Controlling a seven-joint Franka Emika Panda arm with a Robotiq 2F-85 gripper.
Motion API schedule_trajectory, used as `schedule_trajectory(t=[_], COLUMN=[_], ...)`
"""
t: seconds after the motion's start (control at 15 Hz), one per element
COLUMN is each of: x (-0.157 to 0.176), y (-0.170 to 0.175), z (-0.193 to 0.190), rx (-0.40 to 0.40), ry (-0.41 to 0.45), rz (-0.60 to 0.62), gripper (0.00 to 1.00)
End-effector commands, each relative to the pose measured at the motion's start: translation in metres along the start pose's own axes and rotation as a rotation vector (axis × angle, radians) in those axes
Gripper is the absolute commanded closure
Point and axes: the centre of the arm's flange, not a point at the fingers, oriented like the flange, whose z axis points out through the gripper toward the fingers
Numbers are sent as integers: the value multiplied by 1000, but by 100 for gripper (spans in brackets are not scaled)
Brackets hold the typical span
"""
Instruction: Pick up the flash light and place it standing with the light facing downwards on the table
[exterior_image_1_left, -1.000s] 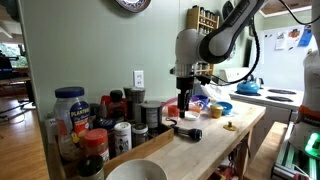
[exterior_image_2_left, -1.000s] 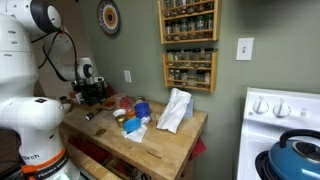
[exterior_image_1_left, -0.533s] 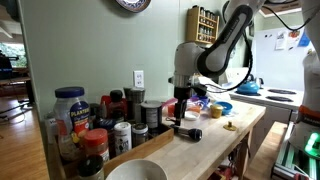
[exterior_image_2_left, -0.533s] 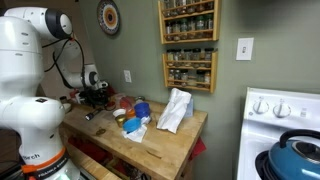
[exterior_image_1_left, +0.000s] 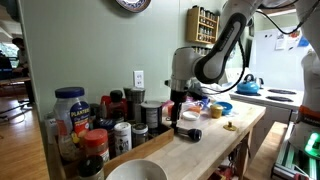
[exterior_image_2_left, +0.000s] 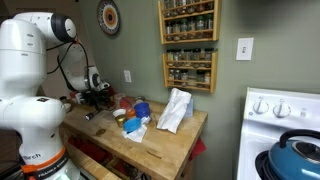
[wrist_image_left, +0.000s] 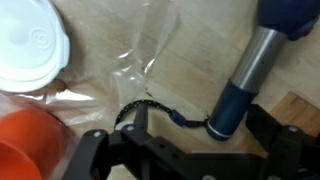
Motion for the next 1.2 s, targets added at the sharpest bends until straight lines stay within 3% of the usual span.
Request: schedule_trajectory(t=[0.0, 0.33, 0.4, 0.53, 0.67, 1.13], x=[7, 11, 11, 10, 9, 12], y=[-5, -5, -4, -2, 0, 6], z=[13, 21, 24, 29, 33, 24], rx=[1, 7, 12, 17, 27, 46], ry=[3, -12, -19, -34, -44, -40], rz=[-83, -150, -155, -156, -148, -83], gripper=[0, 0, 5, 29, 36, 90])
